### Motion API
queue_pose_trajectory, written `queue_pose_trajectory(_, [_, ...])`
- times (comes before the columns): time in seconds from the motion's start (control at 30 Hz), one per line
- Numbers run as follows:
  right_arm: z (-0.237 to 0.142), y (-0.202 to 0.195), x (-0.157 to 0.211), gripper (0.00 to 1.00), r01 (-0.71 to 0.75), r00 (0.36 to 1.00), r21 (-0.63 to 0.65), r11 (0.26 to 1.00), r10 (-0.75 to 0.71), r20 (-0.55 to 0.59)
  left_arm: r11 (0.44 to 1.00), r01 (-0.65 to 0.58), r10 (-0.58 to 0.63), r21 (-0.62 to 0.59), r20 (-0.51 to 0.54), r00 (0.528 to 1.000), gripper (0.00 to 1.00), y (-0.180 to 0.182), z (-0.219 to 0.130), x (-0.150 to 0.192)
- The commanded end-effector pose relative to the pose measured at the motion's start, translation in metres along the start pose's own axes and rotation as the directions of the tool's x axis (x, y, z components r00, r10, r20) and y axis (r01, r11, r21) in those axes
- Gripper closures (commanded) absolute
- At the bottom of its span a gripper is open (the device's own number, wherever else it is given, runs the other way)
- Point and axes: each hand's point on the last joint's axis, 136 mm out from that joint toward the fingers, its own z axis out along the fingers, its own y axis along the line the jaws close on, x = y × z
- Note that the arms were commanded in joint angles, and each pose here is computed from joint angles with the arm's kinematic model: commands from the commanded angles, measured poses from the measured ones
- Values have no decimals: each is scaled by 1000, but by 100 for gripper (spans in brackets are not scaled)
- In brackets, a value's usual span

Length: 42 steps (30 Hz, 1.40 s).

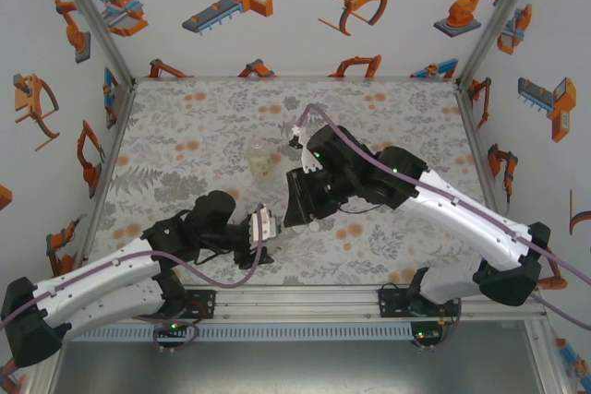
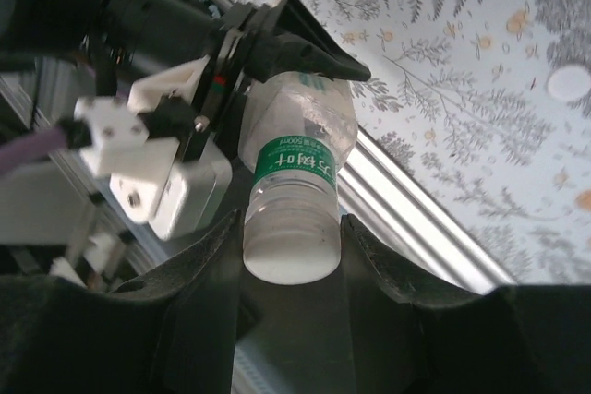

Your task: Screw on the bottle caps

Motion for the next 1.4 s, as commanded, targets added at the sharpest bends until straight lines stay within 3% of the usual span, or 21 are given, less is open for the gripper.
queue_pose_trajectory(0.0, [20, -1, -8, 100, -249, 968, -5, 969, 249, 24, 982, -135, 161, -132, 220, 962, 100, 20, -13, -63])
queue_pose_trajectory(0.2, [12, 0, -22, 100, -271, 959, -22, 962, 272, 83, 981, -142, 167, -133, 201, 965, 100, 22, -9, -60])
queue_pose_trajectory(0.23, [10, 1, -24, 96, -262, 960, -23, 965, 263, 93, 981, -143, 167, -131, 200, 965, 100, 22, -9, -59])
queue_pose_trajectory(0.3, [2, 3, -30, 70, -226, 966, -27, 974, 228, 125, 981, -142, 166, -130, 195, 967, 100, 22, -8, -58])
queue_pose_trajectory(0.37, [-6, 4, -35, 51, -187, 969, -24, 982, 188, 159, 982, -136, 160, -131, 196, 967, 100, 23, -8, -59])
queue_pose_trajectory(0.5, [-20, 0, -39, 39, -120, 973, 22, 992, 113, 201, 985, -97, 125, -143, 206, 970, 100, 27, -7, -60])
queue_pose_trajectory(0.63, [-26, -3, -38, 38, -102, 978, 64, 993, 88, 188, 988, -38, 71, -148, 222, 973, 100, 32, -5, -62])
queue_pose_trajectory(0.97, [0, -18, -23, 41, -140, 988, 134, 981, 129, 89, 975, 41, 18, -219, 259, 966, 100, 48, -4, -62])
queue_pose_trajectory(1.37, [13, -20, -28, 58, -152, 986, 143, 978, 141, 87, 961, 72, -6, -266, 240, 971, 99, 60, -4, -62])
